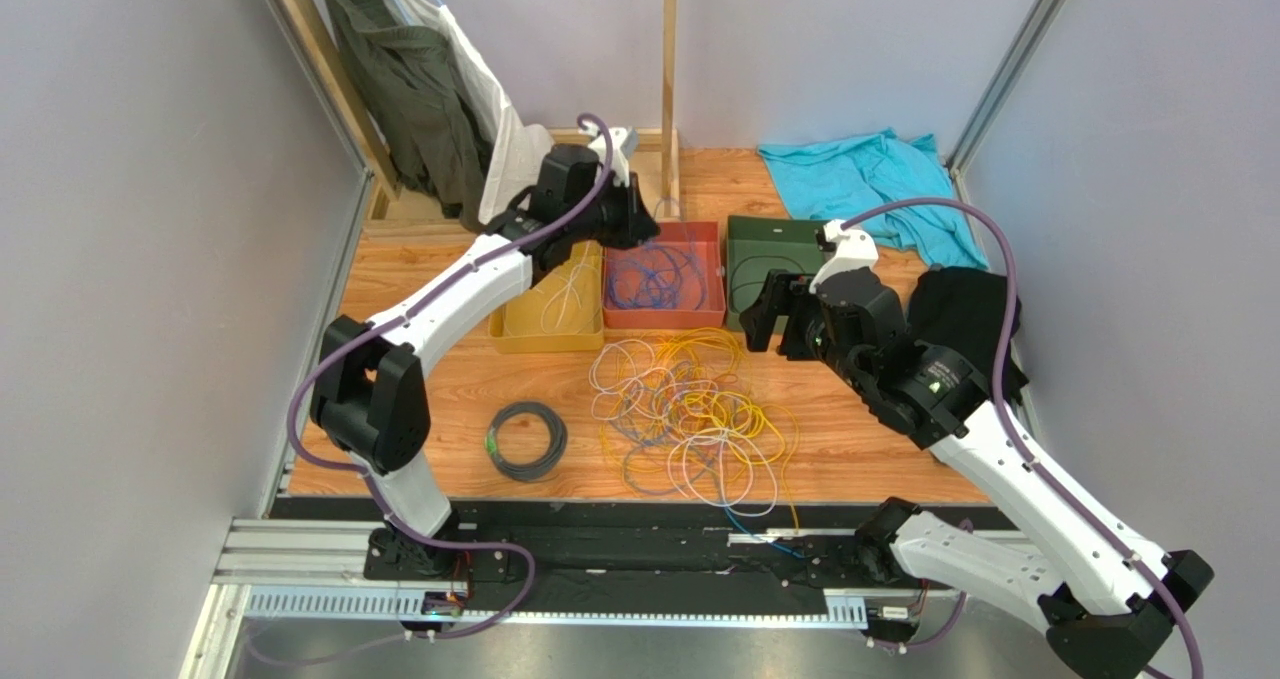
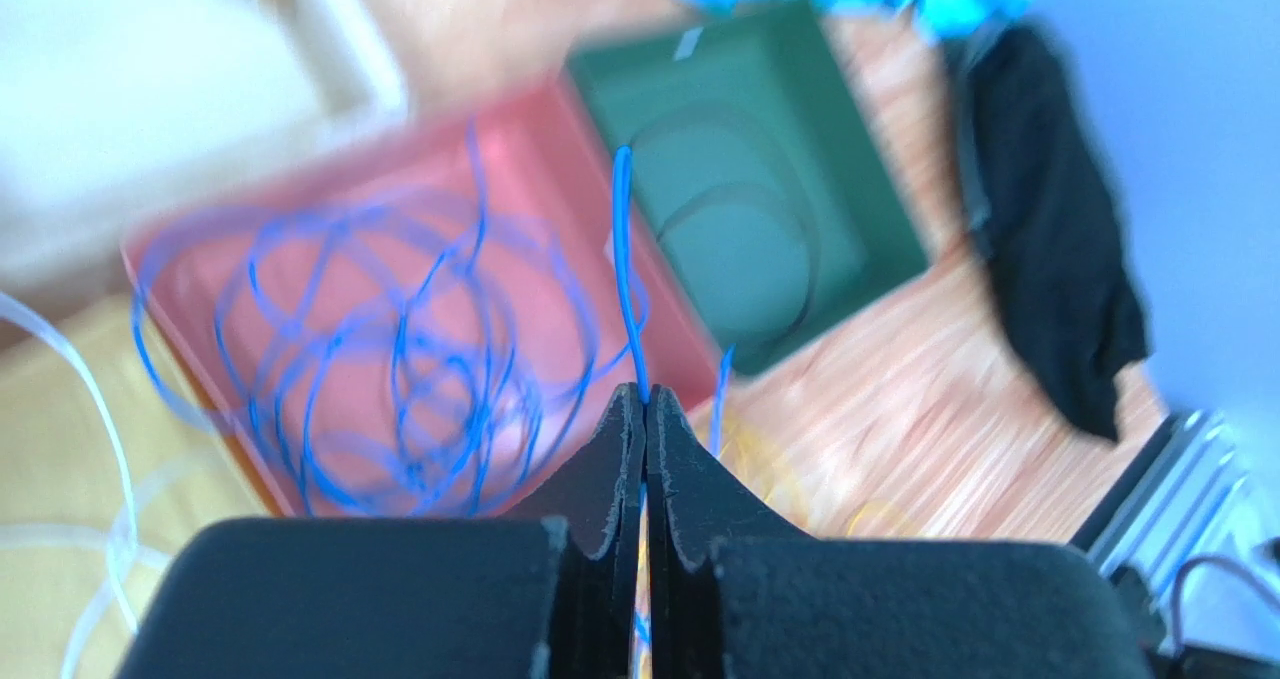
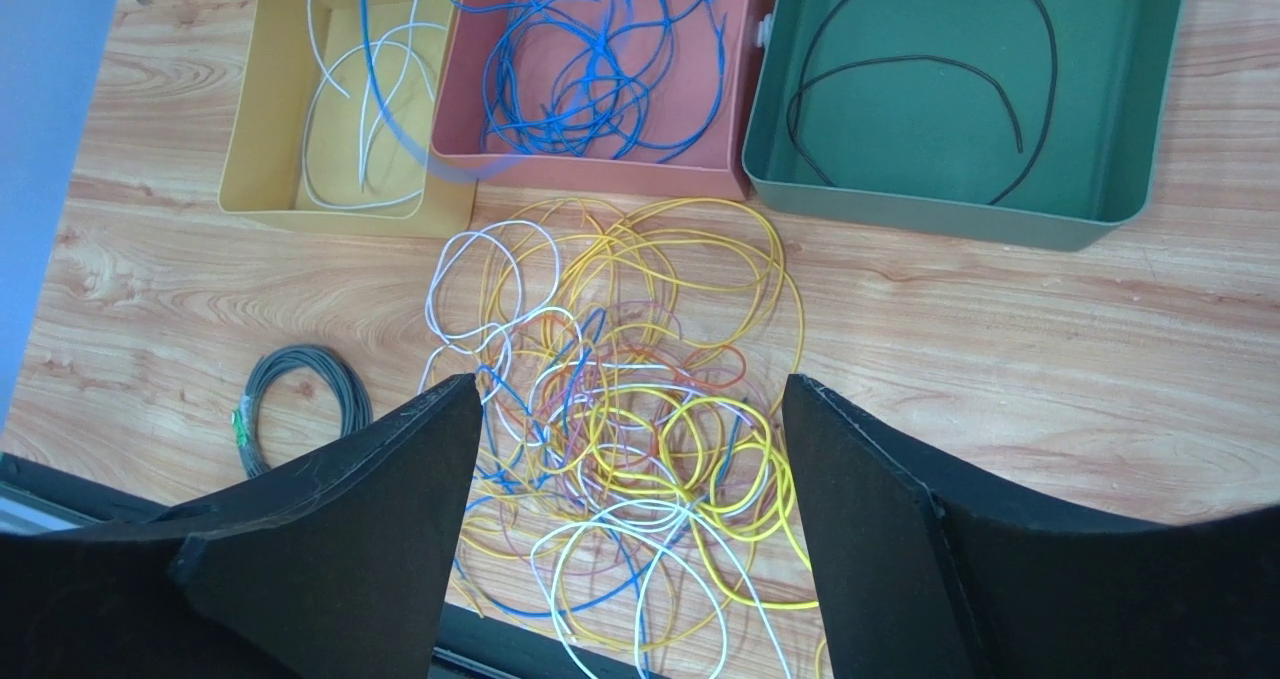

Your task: Untangle the cables

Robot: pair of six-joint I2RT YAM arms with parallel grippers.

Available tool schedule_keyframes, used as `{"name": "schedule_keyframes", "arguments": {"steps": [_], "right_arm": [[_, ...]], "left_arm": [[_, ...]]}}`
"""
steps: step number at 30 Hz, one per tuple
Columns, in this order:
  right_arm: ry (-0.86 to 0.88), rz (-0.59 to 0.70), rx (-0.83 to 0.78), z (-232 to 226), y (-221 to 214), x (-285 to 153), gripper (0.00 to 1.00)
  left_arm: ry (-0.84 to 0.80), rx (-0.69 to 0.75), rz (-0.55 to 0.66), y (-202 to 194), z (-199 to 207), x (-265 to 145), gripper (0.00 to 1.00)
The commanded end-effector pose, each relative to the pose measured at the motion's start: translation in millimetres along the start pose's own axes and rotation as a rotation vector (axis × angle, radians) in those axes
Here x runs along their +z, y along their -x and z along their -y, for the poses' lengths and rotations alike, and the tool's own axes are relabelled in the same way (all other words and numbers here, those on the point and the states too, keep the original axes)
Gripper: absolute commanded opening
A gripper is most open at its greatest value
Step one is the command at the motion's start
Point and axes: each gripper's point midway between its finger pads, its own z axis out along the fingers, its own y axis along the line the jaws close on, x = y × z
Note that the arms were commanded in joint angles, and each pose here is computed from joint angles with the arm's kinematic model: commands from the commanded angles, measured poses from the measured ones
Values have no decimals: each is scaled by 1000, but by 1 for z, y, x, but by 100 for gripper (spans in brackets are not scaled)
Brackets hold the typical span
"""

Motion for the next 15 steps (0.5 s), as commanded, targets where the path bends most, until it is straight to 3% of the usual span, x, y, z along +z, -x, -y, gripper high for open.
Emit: {"name": "schedule_keyframes", "arguments": {"steps": [1, 6, 15], "right_arm": [[34, 50, 19, -5, 13, -7, 78], [16, 52, -3, 0, 13, -9, 78], [-2, 36, -30, 2, 11, -4, 78]], "left_arm": [[-13, 29, 96, 43, 12, -4, 0], [14, 71, 89, 47, 4, 13, 0], [132, 141, 36, 12, -44, 57, 0]]}}
